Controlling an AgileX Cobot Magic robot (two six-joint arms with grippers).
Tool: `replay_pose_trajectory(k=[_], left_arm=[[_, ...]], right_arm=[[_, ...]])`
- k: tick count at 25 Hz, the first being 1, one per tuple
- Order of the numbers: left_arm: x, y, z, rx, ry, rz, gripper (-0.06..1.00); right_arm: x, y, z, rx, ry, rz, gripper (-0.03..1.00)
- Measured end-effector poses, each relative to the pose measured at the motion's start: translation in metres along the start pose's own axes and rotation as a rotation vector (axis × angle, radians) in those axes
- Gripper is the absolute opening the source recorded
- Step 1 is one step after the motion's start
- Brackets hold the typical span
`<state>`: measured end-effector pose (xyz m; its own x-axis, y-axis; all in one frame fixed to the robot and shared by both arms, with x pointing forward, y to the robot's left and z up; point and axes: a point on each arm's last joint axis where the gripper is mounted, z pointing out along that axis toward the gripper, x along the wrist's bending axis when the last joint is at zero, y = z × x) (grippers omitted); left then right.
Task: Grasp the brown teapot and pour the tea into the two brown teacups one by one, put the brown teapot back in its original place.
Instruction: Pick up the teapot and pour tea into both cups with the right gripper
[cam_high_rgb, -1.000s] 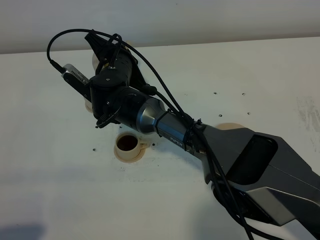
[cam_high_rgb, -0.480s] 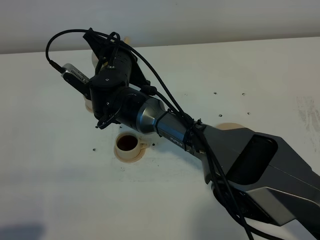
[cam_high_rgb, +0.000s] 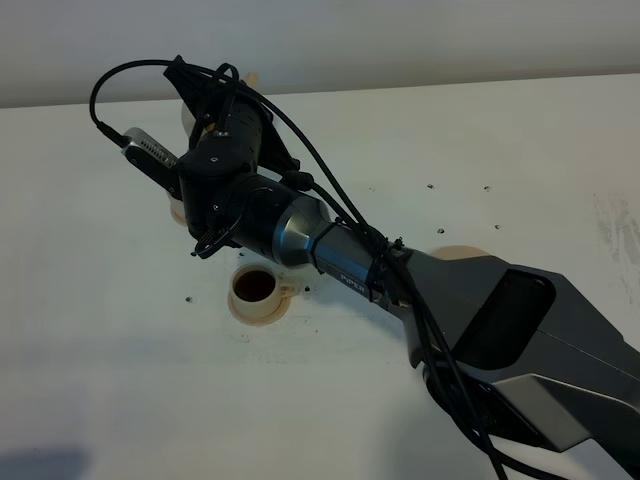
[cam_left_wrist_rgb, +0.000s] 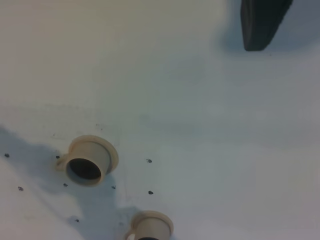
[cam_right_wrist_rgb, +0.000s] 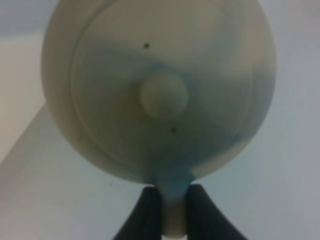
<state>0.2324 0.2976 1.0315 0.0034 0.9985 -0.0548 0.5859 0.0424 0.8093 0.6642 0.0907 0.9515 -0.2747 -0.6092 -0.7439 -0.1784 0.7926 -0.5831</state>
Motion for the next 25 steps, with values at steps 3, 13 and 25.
replay_pose_trajectory(k=[3, 13, 25], left_arm=[[0.0, 0.0, 0.0, 0.0, 0.0, 0.0, 0.55], [0.0, 0.0, 0.0, 0.0, 0.0, 0.0, 0.55], [0.0, 0.0, 0.0, 0.0, 0.0, 0.0, 0.55]], right_arm=[[-0.0002, 0.0001, 0.0, -0.001, -0.003, -0.003, 0.11], [-0.0012, -0.0008, 0.0, 0.009, -0.013, -0.017, 0.11], [0.0026, 0.0023, -0.0001, -0.025, 0.029, 0.029, 0.11]])
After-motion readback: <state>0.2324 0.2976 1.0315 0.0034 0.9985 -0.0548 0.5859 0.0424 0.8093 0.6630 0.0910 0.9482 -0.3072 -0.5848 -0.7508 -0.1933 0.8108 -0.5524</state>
